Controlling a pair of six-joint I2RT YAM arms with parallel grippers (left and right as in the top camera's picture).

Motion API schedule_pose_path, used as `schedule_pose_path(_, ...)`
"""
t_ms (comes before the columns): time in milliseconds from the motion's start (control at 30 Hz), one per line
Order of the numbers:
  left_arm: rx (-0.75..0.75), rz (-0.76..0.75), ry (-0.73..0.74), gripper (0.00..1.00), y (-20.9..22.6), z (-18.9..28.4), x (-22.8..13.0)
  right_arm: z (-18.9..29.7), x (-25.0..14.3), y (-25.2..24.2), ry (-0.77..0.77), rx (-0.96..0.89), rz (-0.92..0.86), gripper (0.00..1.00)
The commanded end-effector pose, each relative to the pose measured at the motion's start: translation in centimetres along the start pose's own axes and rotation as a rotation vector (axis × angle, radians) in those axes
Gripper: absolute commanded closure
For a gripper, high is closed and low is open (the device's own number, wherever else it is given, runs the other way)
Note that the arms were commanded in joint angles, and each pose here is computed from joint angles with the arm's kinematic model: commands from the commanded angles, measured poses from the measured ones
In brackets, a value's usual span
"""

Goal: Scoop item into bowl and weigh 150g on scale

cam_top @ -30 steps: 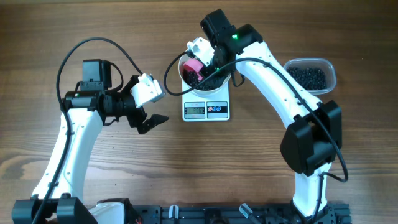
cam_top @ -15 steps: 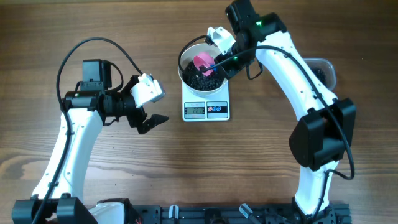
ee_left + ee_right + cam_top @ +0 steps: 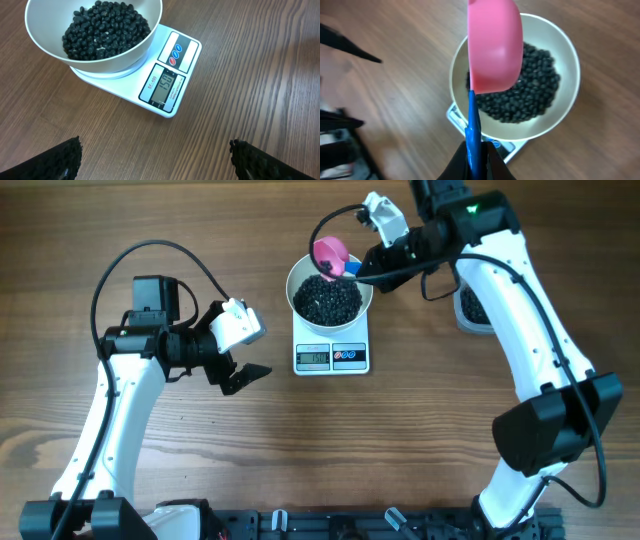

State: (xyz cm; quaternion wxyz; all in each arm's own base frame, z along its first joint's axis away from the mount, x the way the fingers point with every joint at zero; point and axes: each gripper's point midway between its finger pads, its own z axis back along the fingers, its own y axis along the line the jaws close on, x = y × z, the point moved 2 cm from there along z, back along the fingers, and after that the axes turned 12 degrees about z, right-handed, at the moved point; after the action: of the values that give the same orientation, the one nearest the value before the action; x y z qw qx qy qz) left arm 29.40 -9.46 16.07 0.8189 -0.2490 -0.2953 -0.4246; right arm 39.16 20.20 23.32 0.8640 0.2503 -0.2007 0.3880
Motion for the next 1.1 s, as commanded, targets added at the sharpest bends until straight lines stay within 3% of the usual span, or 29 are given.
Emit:
schedule_pose_path(0,-0.001,0.007,-0.004,0.0,0.1,0.1,0.1,1.8,1.5,1.5,-0.104,0.114,-0.025,0.95)
schedule_pose_path(300,-0.001,0.007,-0.004,0.0,0.1,0.1,0.1,3.3,1.8,1.3,-0.173,0.204,-0.089,0.96)
schedule_pose_path(600,-0.001,0.007,-0.004,0.0,0.1,0.1,0.1,8.2,1.1,-2.2,-0.335,0.313,-0.251,0.96)
schedule_pose_path(833,-0.001,0.007,-0.004,0.0,0.1,0.1,0.1,10.6,-5.3,-7.0,-0.223,0.155,-0.46,0.96)
schedule_pose_path(1067,-0.001,0.007,-0.004,0.0,0.1,0.1,0.1,13.1,-10.2,-9.4,-0.162,0.063,-0.529,0.96)
